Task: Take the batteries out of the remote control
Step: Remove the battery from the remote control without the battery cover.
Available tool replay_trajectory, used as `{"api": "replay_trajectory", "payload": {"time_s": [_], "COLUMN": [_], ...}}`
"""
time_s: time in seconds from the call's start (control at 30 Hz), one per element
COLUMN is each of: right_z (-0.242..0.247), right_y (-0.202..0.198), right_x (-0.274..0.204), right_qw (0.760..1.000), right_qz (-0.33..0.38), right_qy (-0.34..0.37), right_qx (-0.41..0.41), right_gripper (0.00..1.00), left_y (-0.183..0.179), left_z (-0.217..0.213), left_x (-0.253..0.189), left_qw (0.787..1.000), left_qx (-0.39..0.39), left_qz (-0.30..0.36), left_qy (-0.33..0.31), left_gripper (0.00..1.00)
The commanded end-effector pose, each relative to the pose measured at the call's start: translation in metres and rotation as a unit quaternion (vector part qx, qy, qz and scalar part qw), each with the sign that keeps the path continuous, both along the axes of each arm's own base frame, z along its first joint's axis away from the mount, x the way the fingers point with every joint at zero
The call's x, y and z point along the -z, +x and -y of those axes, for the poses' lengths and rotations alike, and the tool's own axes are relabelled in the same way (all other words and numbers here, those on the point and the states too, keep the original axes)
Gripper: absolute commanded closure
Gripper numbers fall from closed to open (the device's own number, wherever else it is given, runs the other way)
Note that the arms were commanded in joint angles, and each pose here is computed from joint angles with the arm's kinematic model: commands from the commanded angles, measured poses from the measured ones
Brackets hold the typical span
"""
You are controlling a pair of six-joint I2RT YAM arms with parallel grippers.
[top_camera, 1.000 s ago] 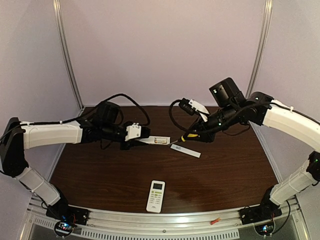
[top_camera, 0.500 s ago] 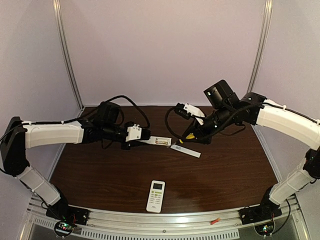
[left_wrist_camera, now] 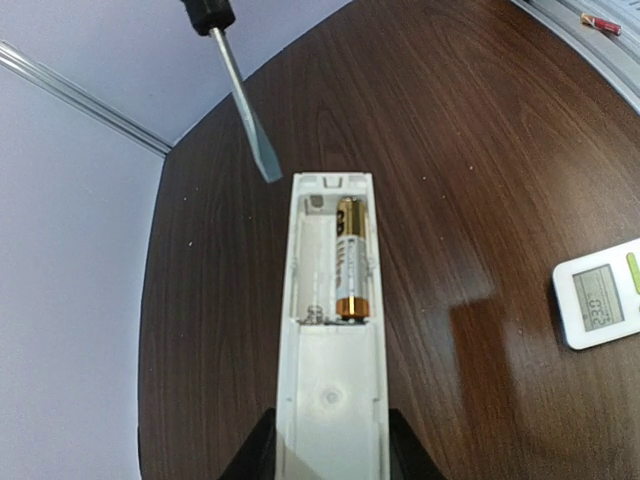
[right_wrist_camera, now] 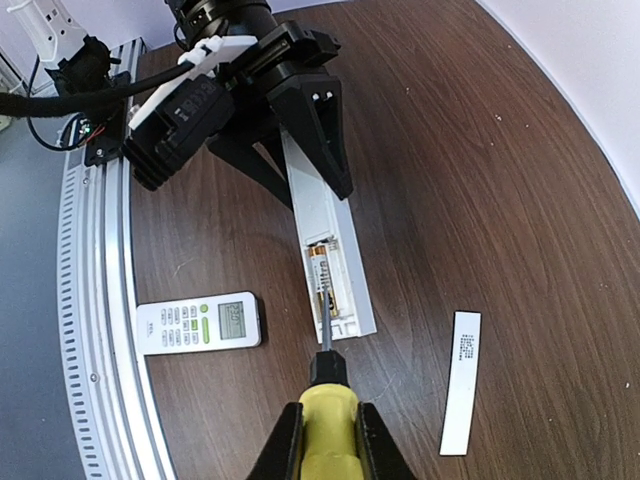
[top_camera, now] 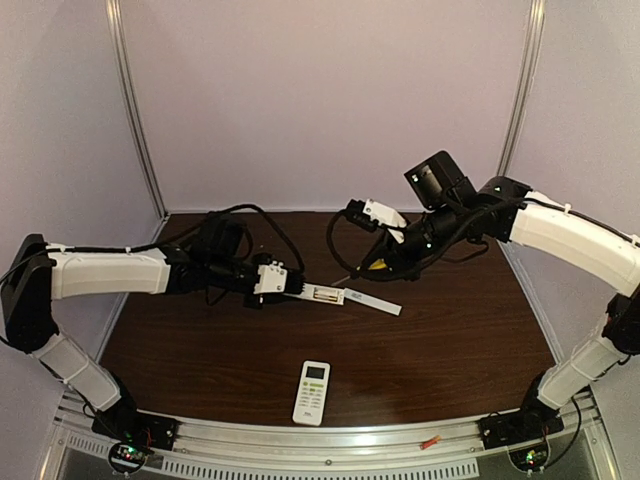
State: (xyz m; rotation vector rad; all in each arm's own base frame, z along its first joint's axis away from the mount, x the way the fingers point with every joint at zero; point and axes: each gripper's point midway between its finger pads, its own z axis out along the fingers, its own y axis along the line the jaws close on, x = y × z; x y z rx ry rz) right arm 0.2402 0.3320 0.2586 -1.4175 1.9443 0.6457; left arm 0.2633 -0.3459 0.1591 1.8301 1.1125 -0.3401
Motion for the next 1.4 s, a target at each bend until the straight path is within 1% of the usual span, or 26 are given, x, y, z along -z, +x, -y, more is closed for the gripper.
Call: {"api": "replay_trajectory", "payload": {"time_s": [0.0, 0.03, 0.17, 0.73, 1.13, 1.37], "right_z": [0.001, 0.001, 0.001, 0.01, 0.013, 0.012], "right_y": [0.007, 0.007, 0.006, 0.006, -0.01, -0.013], "right_x": [-0.003, -0.003, 0.004, 0.019, 0.035, 0.042], "right_qw": [1.0, 1.0, 1.0, 0.998, 0.997, 0.997], "right_qz": [0.015, 0.015, 0.009, 0.016, -0.009, -0.02], "right_qy": [-0.013, -0.014, -0.023, -0.055, -0.064, -0.066], "right_qx": [-0.002, -0.004, -0.009, -0.011, -0.042, -0.046], "right_gripper": [1.0, 1.0, 1.0, 1.0, 1.0, 1.0], "left_y": [-0.002, 0.0, -0.001, -0.005, -0.005, -0.002], "left_z": [0.006, 0.008, 0.012, 0.023, 0.029, 0.03], "left_x": [-0.014, -0.019, -0.022, -0.029, -0.032, -0.034], "left_qw": [1.0, 0.999, 0.999, 0.999, 0.998, 0.998], "left_qx": [0.003, 0.002, -0.001, 0.003, -0.002, -0.005], "left_qz": [0.026, 0.036, 0.039, 0.038, 0.039, 0.045], "left_qy": [-0.017, -0.026, -0.03, -0.039, -0.042, -0.045], "left_gripper": [1.0, 1.0, 1.0, 1.0, 1.0, 1.0]}}
